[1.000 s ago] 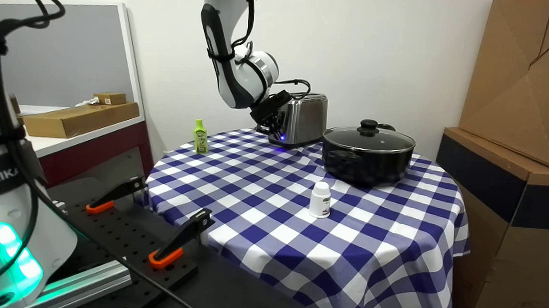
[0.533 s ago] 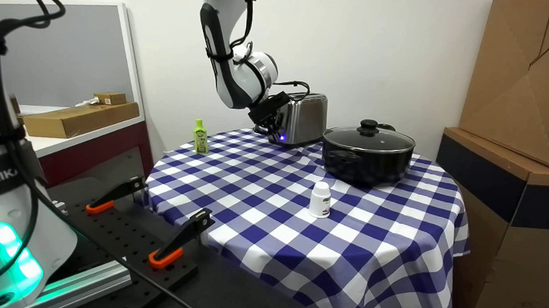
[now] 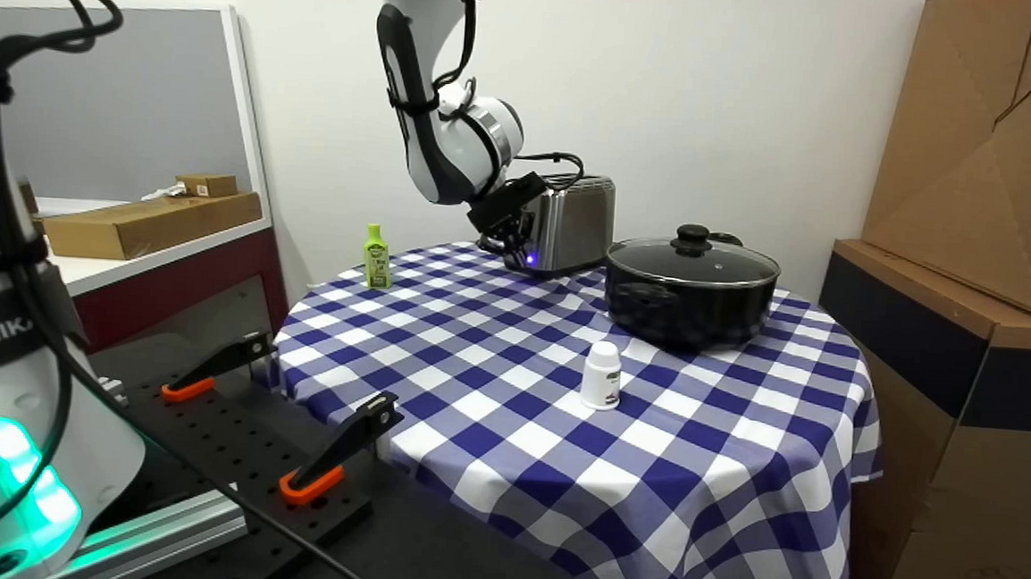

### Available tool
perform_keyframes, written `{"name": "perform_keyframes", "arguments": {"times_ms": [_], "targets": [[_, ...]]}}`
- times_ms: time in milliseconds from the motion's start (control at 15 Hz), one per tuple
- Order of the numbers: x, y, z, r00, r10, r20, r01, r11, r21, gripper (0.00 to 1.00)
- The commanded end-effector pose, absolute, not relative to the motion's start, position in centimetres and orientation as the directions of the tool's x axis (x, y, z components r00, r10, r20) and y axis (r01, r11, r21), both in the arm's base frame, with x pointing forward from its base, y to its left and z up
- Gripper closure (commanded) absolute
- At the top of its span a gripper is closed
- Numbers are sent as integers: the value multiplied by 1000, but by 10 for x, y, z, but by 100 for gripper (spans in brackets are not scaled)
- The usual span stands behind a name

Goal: Turn off the toaster

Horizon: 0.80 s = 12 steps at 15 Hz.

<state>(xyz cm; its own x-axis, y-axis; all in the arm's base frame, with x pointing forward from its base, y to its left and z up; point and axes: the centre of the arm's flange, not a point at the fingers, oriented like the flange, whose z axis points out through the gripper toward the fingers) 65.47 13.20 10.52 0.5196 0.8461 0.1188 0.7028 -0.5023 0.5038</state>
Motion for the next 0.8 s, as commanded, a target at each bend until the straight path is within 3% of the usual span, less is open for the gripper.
{"name": "perform_keyframes", "arguments": {"times_ms": [0, 733], "targets": [[658, 128, 112, 520, 846, 114, 702, -500, 506, 100], [678, 130, 85, 516, 850, 109, 702, -492, 515, 100]]}}
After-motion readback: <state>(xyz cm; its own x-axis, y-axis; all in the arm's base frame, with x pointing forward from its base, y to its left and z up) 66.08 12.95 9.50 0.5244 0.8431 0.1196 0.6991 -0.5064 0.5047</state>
